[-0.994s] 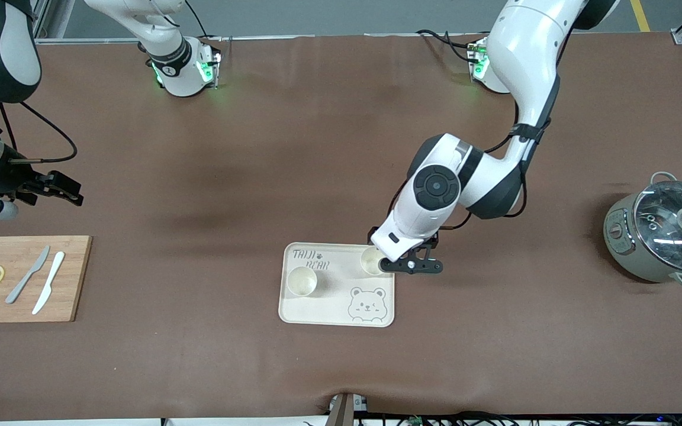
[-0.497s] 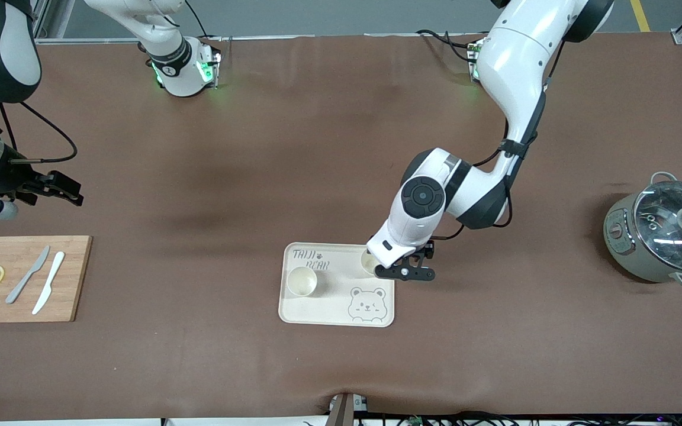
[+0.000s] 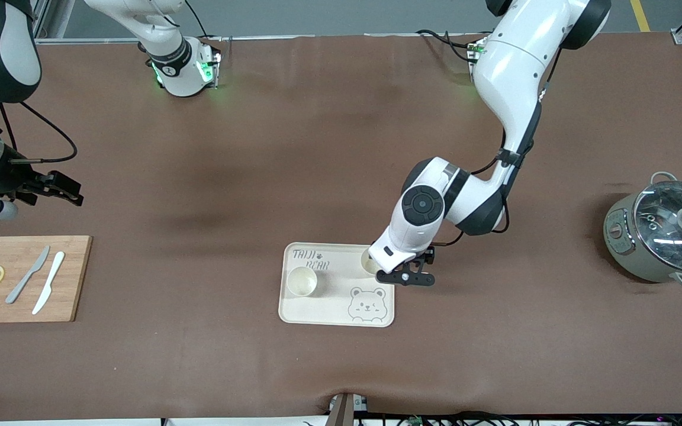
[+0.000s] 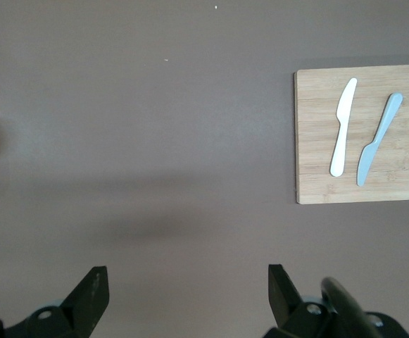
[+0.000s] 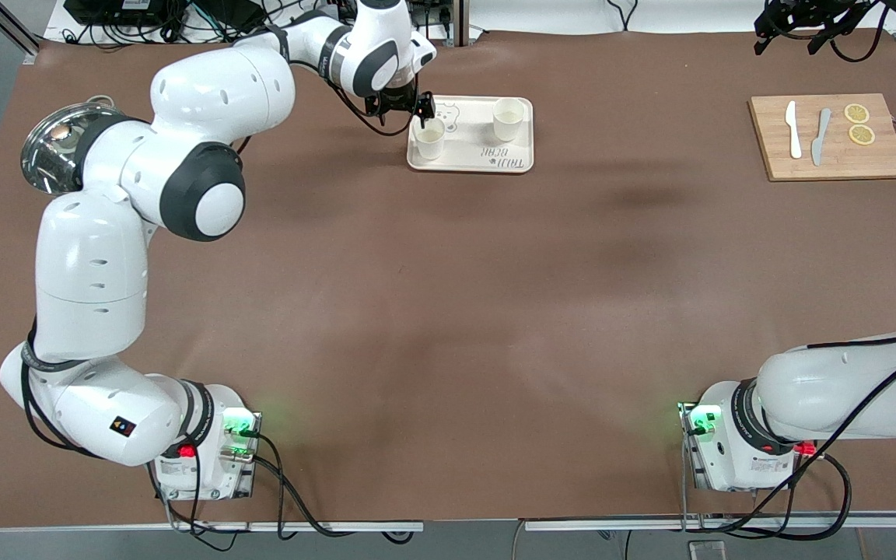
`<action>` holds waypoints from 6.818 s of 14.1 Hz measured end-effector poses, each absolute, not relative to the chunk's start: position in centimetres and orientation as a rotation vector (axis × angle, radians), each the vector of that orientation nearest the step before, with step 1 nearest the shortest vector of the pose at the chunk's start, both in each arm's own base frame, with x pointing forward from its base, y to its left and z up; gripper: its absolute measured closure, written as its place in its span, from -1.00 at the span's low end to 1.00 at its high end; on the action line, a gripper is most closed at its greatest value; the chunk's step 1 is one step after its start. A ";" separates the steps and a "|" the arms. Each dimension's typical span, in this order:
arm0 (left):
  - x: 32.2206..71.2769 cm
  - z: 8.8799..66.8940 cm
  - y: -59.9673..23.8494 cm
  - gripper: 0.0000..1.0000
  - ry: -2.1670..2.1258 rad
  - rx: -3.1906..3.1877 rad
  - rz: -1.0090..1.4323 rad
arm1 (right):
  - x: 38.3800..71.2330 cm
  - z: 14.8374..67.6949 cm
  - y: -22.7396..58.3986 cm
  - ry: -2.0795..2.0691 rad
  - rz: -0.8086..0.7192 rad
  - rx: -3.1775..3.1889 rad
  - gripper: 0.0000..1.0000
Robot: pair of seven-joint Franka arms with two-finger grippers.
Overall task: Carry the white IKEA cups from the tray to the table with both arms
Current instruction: 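Lower the open left gripper around the white cup, then close the left gripper on the white cup, then lift the white cup off the tray with the left gripper, then carry the cup toward the pot while the right gripper reaches the tray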
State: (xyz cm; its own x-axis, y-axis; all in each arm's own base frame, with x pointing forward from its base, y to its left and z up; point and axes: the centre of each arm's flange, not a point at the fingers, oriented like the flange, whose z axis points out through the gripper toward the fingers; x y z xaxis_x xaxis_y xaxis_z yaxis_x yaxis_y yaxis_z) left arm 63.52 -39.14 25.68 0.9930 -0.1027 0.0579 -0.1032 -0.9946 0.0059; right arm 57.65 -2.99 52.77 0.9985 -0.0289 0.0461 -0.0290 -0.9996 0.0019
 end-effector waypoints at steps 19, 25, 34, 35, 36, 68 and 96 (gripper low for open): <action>63.3 22.5 -39.8 -1.00 -0.158 3.113 0.106 | 57.6 52.8 -3.0 -0.045 0.072 3.138 -1.00; 63.3 22.5 -39.9 -0.77 -0.127 3.112 0.107 | 57.6 52.8 -3.0 -0.045 0.072 3.138 -1.00; 63.3 23.0 -40.5 0.91 -0.106 3.101 0.124 | 57.6 52.8 -3.0 -0.045 0.072 3.138 -1.00; 63.3 23.0 -40.4 0.91 -0.104 3.101 0.124 | 57.6 52.8 -3.0 -0.045 0.072 3.138 -1.00; 63.3 23.0 -40.4 0.91 -0.104 3.101 0.124 | 57.6 52.8 -3.0 -0.046 0.072 3.138 -1.00; 60.8 35.1 -22.4 0.92 -0.319 3.122 0.093 | 57.8 53.9 14.7 -0.409 0.127 3.146 -1.00; 53.3 26.1 -4.4 0.92 -0.557 2.984 0.211 | 67.9 35.2 33.5 -0.691 0.216 3.079 -1.00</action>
